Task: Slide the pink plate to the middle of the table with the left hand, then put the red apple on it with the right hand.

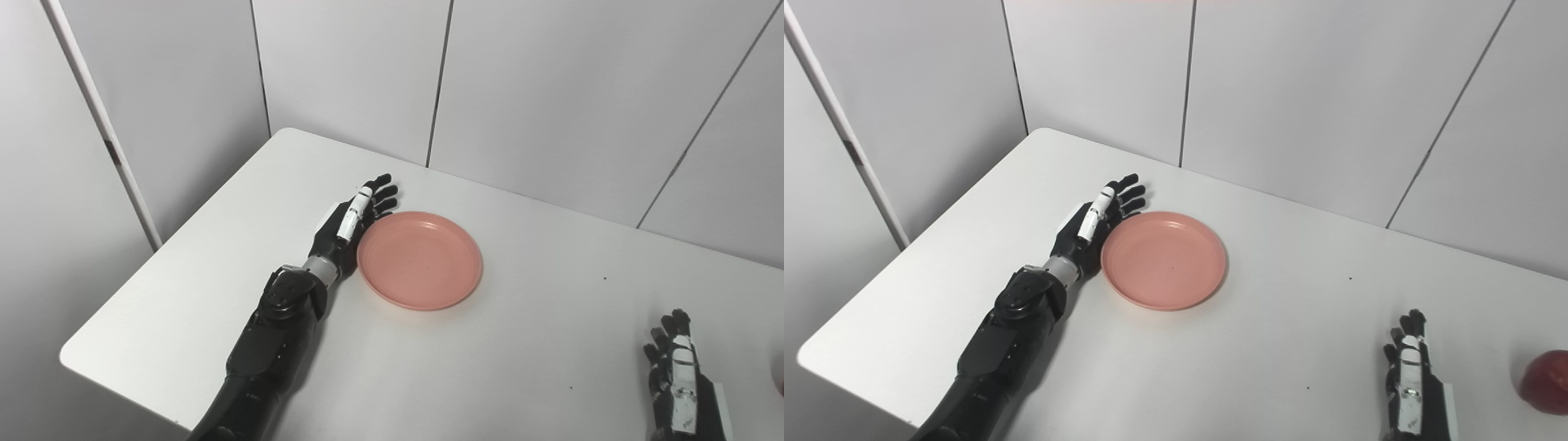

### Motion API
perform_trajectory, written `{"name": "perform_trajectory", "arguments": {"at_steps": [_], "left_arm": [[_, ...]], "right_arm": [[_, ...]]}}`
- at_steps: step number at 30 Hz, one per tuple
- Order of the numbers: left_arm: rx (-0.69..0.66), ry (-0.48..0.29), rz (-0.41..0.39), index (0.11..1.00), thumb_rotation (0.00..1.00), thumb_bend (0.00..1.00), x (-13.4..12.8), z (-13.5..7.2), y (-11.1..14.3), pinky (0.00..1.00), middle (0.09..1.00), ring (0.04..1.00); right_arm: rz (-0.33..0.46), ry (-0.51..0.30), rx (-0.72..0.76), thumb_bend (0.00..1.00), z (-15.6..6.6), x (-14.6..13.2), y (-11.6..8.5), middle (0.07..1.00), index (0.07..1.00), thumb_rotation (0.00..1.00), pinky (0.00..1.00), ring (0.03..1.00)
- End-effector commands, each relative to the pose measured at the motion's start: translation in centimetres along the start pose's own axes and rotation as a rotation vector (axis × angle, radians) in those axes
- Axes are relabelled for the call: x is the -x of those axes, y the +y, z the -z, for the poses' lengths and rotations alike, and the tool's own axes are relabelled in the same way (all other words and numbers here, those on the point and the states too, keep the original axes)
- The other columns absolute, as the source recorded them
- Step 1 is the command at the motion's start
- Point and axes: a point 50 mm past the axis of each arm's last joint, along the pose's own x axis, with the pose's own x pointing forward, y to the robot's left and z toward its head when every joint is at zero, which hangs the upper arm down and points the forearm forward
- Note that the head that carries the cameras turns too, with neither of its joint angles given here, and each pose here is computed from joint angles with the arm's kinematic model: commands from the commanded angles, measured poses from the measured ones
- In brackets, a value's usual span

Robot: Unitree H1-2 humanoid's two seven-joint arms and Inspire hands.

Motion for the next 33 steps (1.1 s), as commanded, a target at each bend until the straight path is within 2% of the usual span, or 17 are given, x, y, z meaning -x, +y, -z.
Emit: {"name": "perform_trajectory", "arguments": {"at_steps": [1, 9, 15, 18, 23, 33], "left_arm": [[0.004, 0.064, 0.023, 0.88, 1.0, 0.33, -0.1, 1.1, -0.9, 0.89, 0.899, 0.898], [0.002, 0.074, 0.062, 0.867, 1.0, 0.35, -0.3, 1.3, -2.6, 0.89, 0.884, 0.89], [0.024, 0.079, 0.08, 0.86, 1.0, 0.35, -0.3, 1.7, -4.2, 0.86, 0.882, 0.885], [0.054, 0.081, 0.108, 0.877, 1.0, 0.35, 0.0, 1.7, -5.3, 0.88, 0.9, 0.903], [0.042, 0.094, 0.115, 0.858, 1.0, 0.35, 0.3, 1.6, -6.8, 0.85, 0.88, 0.884], [0.039, 0.126, 0.161, 0.871, 1.0, 0.34, 1.6, 2.3, -9.6, 0.87, 0.892, 0.896]], "right_arm": [[-0.007, -0.081, 0.004, 0.22, -1.4, -0.6, 0.3, 1.0, 1.0, 1.0, 1.0, 1.0], [0.005, -0.073, -0.005, 0.2, -1.7, -0.5, 0.8, 1.0, 1.0, 1.0, 1.0, 1.0], [0.005, -0.08, -0.008, 0.23, -1.7, -0.5, 1.0, 1.0, 1.0, 1.0, 1.0, 1.0], [0.009, -0.078, -0.01, 0.24, -1.8, -0.5, 1.3, 1.0, 1.0, 1.0, 1.0, 1.0], [0.011, -0.072, -0.029, 0.24, -2.0, -0.4, 1.7, 1.0, 1.0, 1.0, 1.0, 1.0], [0.013, -0.074, -0.007, 0.23, -2.3, -0.4, 2.3, 1.0, 1.0, 1.0, 1.0, 1.0]]}}
